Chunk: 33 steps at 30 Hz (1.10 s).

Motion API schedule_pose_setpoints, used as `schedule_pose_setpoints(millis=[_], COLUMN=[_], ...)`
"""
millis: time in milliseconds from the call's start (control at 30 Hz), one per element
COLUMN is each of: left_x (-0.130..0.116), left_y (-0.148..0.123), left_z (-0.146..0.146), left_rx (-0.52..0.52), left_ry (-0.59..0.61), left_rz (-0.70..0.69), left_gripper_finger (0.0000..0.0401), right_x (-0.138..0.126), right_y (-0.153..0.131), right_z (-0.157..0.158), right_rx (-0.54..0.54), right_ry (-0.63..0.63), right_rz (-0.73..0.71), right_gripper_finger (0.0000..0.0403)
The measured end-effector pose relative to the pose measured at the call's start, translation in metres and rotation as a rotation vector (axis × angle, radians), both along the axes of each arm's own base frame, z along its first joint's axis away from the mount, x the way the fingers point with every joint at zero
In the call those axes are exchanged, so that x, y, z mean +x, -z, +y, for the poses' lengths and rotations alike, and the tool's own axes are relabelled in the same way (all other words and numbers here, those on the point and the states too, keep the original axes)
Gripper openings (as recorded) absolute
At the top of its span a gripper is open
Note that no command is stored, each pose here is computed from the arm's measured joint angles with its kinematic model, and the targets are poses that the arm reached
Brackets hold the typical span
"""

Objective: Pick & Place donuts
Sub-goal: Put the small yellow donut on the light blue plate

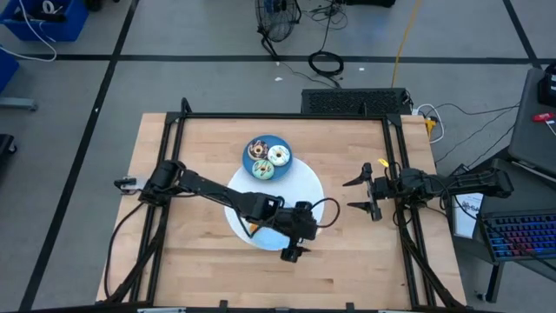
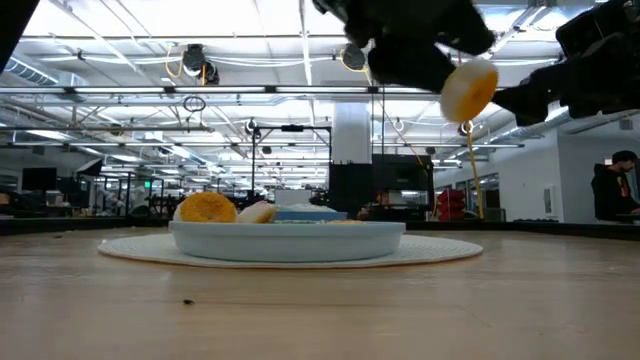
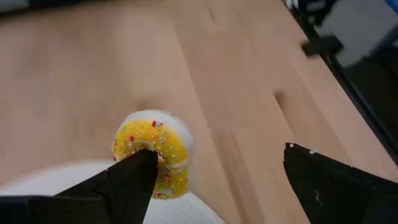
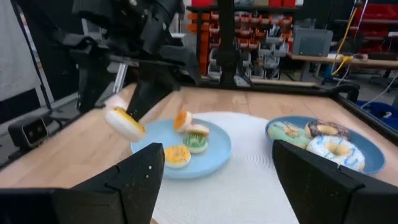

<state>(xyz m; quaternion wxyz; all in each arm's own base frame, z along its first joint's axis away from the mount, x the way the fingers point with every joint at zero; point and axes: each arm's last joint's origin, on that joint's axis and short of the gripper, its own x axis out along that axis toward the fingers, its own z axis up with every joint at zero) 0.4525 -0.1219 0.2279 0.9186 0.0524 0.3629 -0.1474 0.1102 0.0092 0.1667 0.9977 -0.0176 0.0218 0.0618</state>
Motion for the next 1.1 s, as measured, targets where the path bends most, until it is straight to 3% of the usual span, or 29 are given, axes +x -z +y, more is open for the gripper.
schedule_pose_setpoints(millis=[100, 200, 433, 700, 1100], left_x=[0.006, 0.013, 0.022, 0.028, 0.030], left_y=[-0.006, -0.010, -0.015, -0.021, -0.022], left_z=[0.006, 0.016, 0.048, 0.072, 0.087], left_rx=[0.008, 0.000, 0.001, -0.128, -0.136], left_ry=[-0.016, -0.044, -0.102, -0.017, -0.032], left_rz=[-0.081, -0.144, -0.199, -0.252, -0.266], left_gripper_finger=[0.0345, 0.0344, 0.0345, 0.0345, 0.0345], right_x=[0.000, 0.000, -0.002, 0.008, 0.026], right_y=[-0.007, -0.013, -0.022, -0.009, -0.001], right_z=[0.000, 0.000, -0.001, 0.000, 0.001], right_rx=[0.005, 0.076, 0.166, 0.060, 0.053], right_ry=[0.000, -0.002, 0.020, 0.031, 0.027], right_rz=[-0.069, -0.128, -0.216, -0.088, -0.034], right_gripper_finger=[0.0283, 0.0283, 0.0283, 0.0283, 0.0283])
